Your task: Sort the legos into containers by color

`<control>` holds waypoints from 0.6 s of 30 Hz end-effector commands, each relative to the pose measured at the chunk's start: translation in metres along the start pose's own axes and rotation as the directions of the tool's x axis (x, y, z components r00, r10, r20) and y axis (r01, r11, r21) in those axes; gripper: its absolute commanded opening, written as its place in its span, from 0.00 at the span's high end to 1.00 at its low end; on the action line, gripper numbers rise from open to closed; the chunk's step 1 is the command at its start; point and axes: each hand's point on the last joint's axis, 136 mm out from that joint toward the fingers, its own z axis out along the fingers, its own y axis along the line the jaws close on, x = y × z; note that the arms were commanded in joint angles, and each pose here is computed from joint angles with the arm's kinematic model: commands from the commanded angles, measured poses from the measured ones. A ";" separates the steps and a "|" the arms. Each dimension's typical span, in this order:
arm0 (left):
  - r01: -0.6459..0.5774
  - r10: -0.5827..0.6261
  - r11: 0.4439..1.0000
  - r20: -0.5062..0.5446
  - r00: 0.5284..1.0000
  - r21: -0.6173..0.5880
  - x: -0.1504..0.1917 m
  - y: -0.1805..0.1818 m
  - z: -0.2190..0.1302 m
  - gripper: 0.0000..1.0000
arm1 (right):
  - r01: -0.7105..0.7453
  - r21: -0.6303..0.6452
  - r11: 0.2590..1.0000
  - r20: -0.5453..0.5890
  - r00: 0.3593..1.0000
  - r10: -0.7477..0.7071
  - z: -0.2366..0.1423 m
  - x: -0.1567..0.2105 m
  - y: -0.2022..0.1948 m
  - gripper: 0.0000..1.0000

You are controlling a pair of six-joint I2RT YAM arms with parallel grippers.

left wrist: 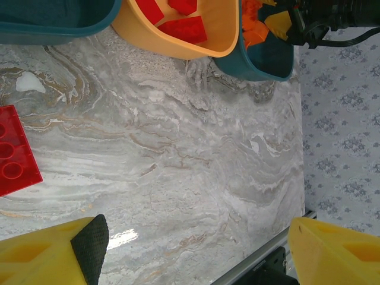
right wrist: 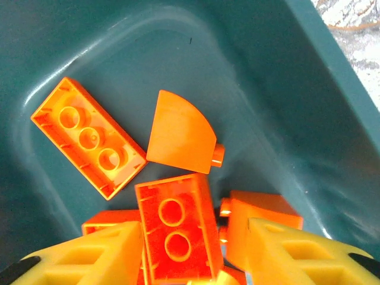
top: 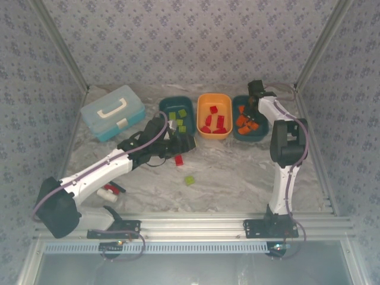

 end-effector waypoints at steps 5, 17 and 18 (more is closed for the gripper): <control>-0.009 0.007 1.000 0.051 0.999 0.028 -0.012 -0.016 -0.012 0.19 | 0.026 -0.007 1.000 0.042 0.999 -0.026 -0.029 -0.007 0.002 0.46; 0.019 -0.017 0.993 0.014 1.000 -0.118 -0.001 0.008 -0.032 0.19 | 0.252 -0.226 0.941 0.293 0.939 -0.181 -0.185 0.018 0.050 0.43; 0.018 -0.022 0.986 -0.018 1.000 -0.166 0.008 0.016 -0.030 0.19 | 0.293 -0.251 0.922 0.297 0.930 -0.215 -0.193 0.035 0.054 0.43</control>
